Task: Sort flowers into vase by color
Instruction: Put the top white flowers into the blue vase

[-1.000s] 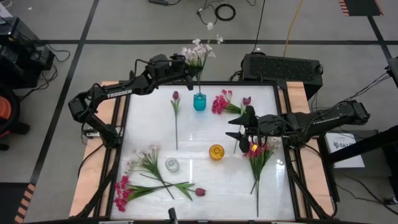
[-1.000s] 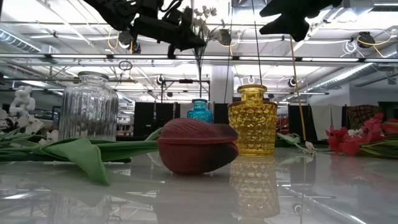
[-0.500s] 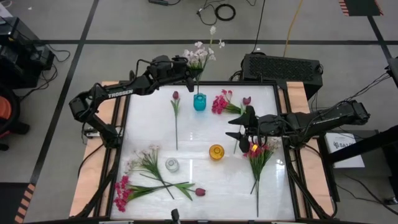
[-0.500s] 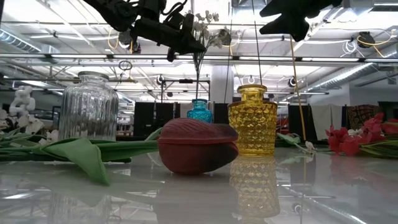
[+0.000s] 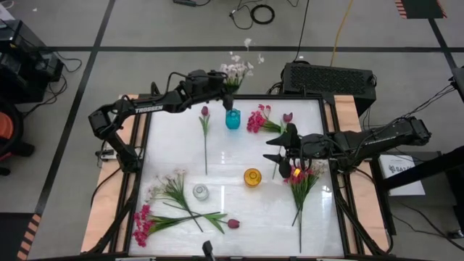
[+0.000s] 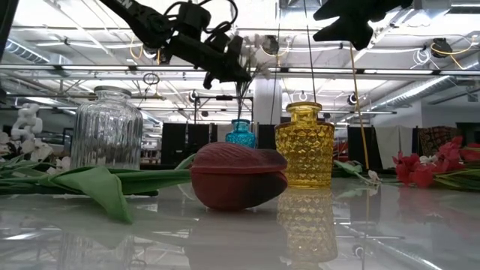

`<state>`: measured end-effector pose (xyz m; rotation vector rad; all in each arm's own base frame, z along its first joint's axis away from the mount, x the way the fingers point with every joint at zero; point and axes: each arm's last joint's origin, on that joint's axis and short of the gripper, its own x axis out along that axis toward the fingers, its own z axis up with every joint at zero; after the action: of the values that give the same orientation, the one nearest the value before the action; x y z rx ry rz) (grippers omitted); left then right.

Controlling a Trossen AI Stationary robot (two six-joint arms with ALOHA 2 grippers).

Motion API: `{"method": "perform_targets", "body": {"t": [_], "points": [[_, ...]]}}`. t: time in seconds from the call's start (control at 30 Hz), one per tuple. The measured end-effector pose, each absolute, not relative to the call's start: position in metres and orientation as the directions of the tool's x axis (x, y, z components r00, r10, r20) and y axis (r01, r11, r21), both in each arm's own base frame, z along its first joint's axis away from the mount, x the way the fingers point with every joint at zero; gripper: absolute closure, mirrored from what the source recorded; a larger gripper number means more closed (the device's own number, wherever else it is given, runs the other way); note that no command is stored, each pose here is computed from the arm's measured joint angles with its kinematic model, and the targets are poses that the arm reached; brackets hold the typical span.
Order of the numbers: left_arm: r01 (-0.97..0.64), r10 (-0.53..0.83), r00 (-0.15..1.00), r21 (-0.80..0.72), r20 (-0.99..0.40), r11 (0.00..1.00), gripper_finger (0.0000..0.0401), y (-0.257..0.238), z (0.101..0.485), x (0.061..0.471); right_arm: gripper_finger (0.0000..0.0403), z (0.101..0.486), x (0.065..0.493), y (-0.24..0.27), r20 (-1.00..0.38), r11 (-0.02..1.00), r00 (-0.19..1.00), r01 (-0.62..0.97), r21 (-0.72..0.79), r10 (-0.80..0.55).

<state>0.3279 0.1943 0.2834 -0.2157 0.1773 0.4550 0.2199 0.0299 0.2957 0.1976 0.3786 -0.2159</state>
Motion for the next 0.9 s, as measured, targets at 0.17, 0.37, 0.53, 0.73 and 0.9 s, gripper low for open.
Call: {"method": "perform_targets", "body": {"t": [0.17, 0.37, 0.53, 0.73, 0.9], "points": [[-0.454, 0.407, 0.878, -0.169, -0.254, 0.875, 0.0370, 0.192, 0.280, 0.328, 0.0163, 0.296, 0.220, 0.030, -0.387, 0.959, 0.906, 0.244, 0.147, -0.171], [-0.457, 0.395, 0.868, -0.171, -0.302, 0.873, 0.0314, 0.190, 0.275, 0.328, 0.0163, 0.296, 0.220, 0.030, -0.387, 0.959, 0.906, 0.243, 0.147, -0.171], [-0.461, 0.380, 0.847, -0.158, -0.372, 0.873, 0.0277, 0.188, 0.268, 0.326, 0.0163, 0.296, 0.220, 0.030, -0.387, 0.955, 0.906, 0.249, 0.161, -0.171], [-0.461, 0.363, 0.817, -0.129, -0.448, 0.878, 0.0229, 0.186, 0.261, 0.323, 0.0163, 0.295, 0.220, 0.030, -0.389, 0.954, 0.905, 0.250, 0.163, -0.171], [-0.451, 0.350, 0.806, -0.110, -0.478, 0.886, 0.0160, 0.182, 0.265, 0.317, 0.0163, 0.294, 0.219, 0.030, -0.397, 0.955, 0.901, 0.251, 0.156, -0.172]]}}
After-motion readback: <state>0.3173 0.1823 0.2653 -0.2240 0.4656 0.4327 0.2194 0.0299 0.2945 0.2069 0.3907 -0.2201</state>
